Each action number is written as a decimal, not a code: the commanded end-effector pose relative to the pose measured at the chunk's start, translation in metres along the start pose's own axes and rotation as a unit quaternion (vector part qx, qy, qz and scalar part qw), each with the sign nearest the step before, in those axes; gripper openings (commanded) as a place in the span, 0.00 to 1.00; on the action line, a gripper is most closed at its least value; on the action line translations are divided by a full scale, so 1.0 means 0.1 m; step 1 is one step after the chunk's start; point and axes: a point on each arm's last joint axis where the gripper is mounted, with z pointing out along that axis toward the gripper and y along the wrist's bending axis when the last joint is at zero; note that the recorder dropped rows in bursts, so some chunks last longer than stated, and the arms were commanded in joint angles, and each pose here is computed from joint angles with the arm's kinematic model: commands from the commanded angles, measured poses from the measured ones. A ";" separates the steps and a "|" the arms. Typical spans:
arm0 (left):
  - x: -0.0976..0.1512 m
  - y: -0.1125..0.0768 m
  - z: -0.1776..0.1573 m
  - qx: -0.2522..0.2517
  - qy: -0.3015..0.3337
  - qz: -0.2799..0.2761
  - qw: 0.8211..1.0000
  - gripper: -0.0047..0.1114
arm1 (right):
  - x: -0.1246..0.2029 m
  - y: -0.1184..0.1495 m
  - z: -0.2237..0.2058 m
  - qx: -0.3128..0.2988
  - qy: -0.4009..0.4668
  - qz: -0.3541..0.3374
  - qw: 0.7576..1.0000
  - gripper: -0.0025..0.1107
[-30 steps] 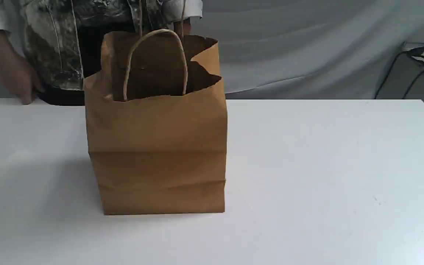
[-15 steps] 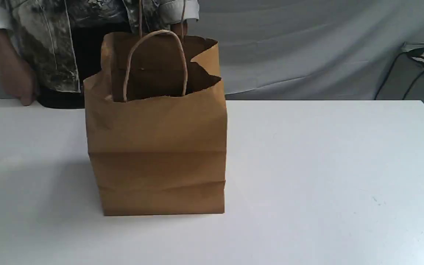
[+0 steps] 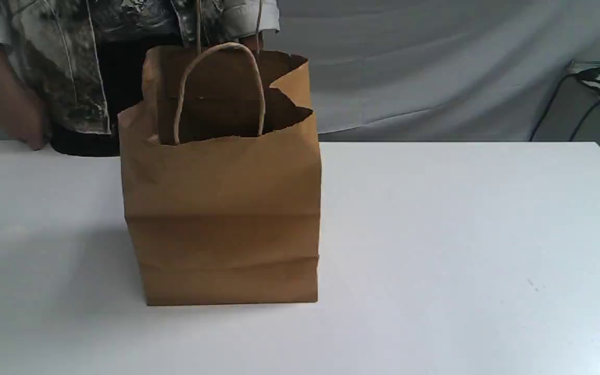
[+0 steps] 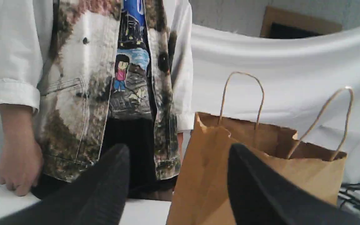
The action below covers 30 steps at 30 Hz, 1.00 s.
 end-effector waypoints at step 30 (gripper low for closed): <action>0.39 0.07 -0.04 0.010 0.139 0.206 0.969 0.45 | -0.02 0.01 0.00 -0.008 -0.015 0.015 1.000 0.02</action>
